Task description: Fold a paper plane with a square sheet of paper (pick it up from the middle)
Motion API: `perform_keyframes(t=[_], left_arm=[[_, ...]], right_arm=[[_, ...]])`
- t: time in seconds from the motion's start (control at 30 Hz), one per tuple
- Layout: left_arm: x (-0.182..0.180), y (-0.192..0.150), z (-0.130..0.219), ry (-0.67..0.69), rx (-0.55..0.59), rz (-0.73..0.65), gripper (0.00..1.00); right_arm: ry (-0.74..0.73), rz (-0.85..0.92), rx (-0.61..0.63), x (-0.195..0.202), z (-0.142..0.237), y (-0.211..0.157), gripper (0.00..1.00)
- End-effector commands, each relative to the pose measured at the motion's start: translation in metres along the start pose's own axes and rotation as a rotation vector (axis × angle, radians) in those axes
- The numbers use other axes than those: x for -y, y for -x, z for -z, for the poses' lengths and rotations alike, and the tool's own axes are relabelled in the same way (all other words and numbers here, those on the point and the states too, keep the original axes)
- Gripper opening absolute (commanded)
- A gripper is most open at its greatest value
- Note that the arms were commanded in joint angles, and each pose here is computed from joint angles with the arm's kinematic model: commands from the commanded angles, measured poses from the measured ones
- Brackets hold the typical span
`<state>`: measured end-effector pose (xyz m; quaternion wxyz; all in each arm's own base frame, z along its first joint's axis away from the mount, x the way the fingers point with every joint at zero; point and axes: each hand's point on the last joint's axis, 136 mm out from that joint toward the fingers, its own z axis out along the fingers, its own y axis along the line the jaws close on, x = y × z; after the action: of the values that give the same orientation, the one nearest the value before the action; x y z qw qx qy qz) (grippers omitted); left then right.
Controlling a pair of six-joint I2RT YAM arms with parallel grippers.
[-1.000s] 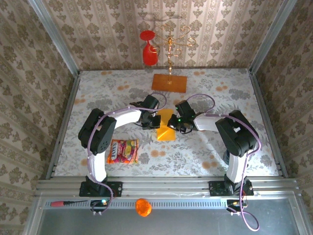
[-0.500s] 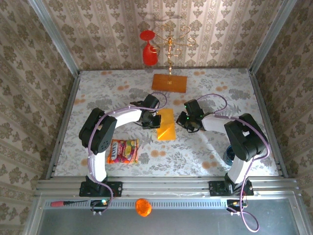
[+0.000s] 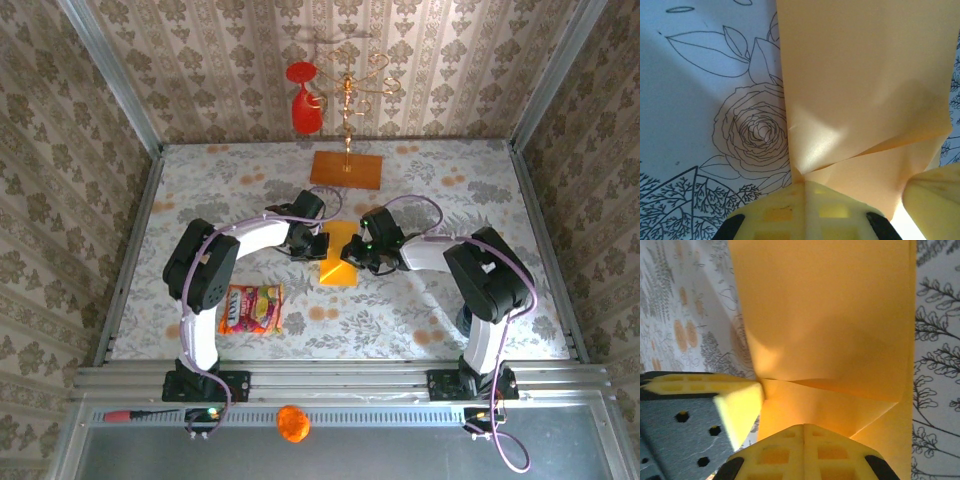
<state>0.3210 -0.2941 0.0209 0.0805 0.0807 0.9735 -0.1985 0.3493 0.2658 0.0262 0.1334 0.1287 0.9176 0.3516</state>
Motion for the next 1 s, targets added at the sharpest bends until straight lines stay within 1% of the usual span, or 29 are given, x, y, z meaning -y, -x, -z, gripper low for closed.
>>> perform_keyframes(t=[0.0, 0.17, 0.27, 0.33, 0.47, 0.57, 0.63, 0.67, 0.73, 0.83, 0.97], left_arm=[[-0.023, -0.011, -0.017, 0.066, -0.056, 0.006, 0.0], [-0.015, -0.004, -0.009, 0.043, -0.032, -0.002, 0.0], [-0.001, 0.006, 0.008, -0.012, 0.019, -0.019, 0.0], [0.012, 0.014, 0.026, -0.061, 0.079, -0.032, 0.0], [0.033, 0.015, 0.051, -0.158, 0.132, -0.045, 0.13], [0.047, 0.003, 0.057, -0.21, 0.125, -0.065, 0.18], [0.051, -0.007, 0.053, -0.23, 0.091, -0.056, 0.16], [0.052, -0.012, 0.049, -0.238, 0.073, -0.05, 0.14], [0.053, -0.022, 0.04, -0.248, 0.04, -0.035, 0.08], [0.049, -0.03, 0.03, -0.245, 0.009, -0.013, 0.0], [0.045, -0.038, 0.022, -0.241, -0.024, -0.001, 0.0]], right_arm=[[0.013, -0.025, -0.029, 0.002, -0.009, -0.004, 0.0], [-0.068, -0.072, -0.034, 0.024, -0.013, -0.009, 0.0], [-0.163, -0.101, -0.032, 0.045, -0.01, -0.014, 0.0], [-0.205, -0.111, -0.036, 0.056, -0.008, -0.018, 0.0], [-0.254, -0.118, -0.045, 0.065, -0.006, -0.021, 0.0], [-0.269, -0.117, -0.05, 0.067, -0.004, -0.022, 0.0], [-0.284, -0.117, -0.055, 0.069, -0.003, -0.023, 0.0], [-0.287, -0.118, -0.057, 0.069, -0.004, -0.023, 0.0], [-0.292, -0.119, -0.061, 0.07, -0.003, -0.024, 0.0], [-0.295, -0.125, -0.064, 0.071, -0.004, -0.025, 0.0], [-0.287, -0.132, -0.073, 0.07, -0.006, -0.026, 0.0]])
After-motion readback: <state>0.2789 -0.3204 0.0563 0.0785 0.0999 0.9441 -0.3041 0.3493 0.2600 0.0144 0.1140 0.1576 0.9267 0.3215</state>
